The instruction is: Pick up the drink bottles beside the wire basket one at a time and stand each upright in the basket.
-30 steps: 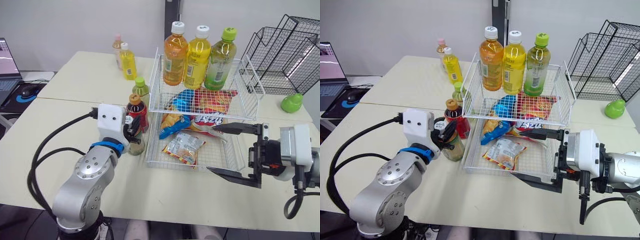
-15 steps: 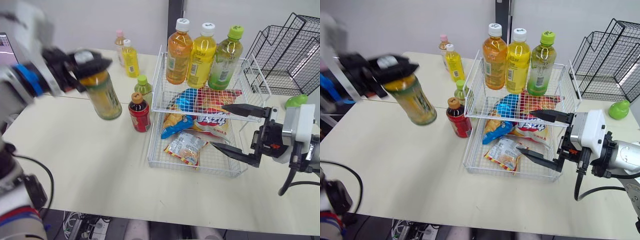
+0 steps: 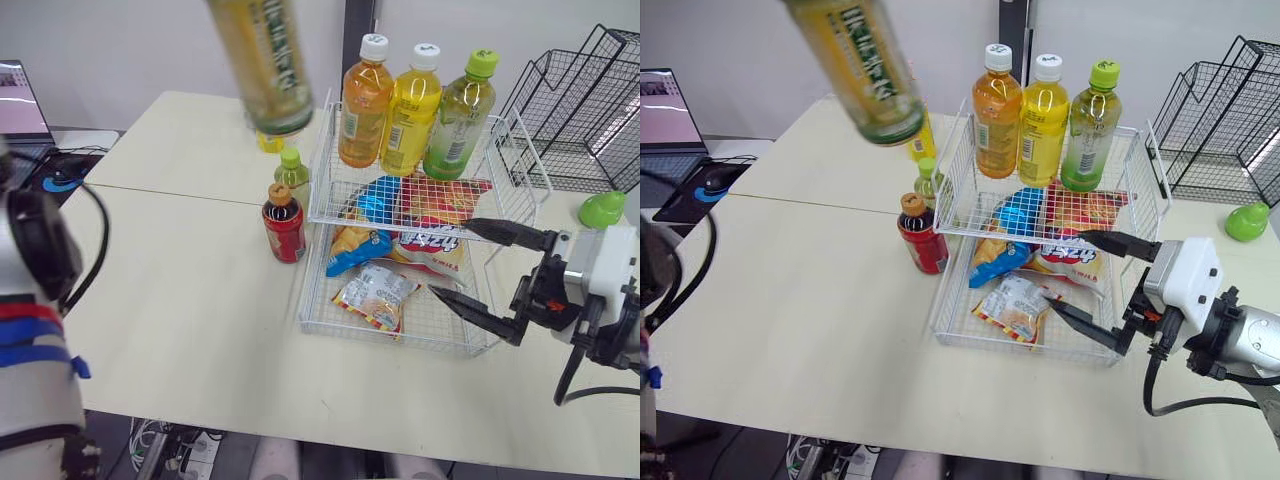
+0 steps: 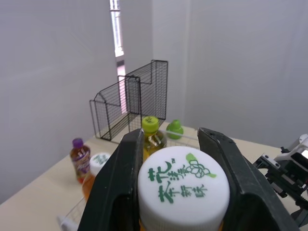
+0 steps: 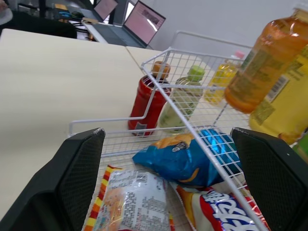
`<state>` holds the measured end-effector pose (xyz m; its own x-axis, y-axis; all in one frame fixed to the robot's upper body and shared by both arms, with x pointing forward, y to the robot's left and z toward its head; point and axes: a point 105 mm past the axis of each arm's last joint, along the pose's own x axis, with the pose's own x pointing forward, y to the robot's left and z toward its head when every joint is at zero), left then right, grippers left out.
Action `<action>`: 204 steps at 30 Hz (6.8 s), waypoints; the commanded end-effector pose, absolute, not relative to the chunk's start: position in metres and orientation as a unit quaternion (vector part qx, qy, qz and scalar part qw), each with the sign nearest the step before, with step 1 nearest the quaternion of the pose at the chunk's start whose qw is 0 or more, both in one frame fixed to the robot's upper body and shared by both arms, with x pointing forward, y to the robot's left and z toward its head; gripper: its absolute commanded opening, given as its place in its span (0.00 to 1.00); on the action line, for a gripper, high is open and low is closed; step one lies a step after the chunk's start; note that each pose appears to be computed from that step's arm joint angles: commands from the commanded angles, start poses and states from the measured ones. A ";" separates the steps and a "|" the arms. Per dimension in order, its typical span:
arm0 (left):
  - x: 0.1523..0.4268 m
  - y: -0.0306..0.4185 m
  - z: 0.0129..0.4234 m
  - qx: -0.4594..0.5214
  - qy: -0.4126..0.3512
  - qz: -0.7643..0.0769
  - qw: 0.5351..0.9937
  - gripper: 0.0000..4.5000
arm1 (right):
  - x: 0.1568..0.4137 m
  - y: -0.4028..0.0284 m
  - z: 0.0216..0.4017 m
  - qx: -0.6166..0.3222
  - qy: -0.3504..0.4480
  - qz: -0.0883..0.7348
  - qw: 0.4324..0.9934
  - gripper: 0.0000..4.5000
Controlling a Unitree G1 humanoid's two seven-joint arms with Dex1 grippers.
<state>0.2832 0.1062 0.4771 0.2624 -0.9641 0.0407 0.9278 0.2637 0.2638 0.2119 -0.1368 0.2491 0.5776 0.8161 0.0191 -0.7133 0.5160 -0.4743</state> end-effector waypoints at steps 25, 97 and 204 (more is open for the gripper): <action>0.344 -0.080 0.377 0.138 -0.093 -0.685 0.710 0.31 | 0.189 -0.159 0.262 -0.204 -0.116 0.342 0.910 1.00; 0.351 0.158 0.241 0.063 -0.066 -0.223 0.970 1.00 | 0.172 -0.116 0.268 -0.187 -0.151 0.503 0.831 1.00; 0.350 -0.009 0.398 0.166 -0.087 -0.657 0.730 0.64 | 0.184 -0.150 0.278 -0.228 -0.158 0.358 0.892 1.00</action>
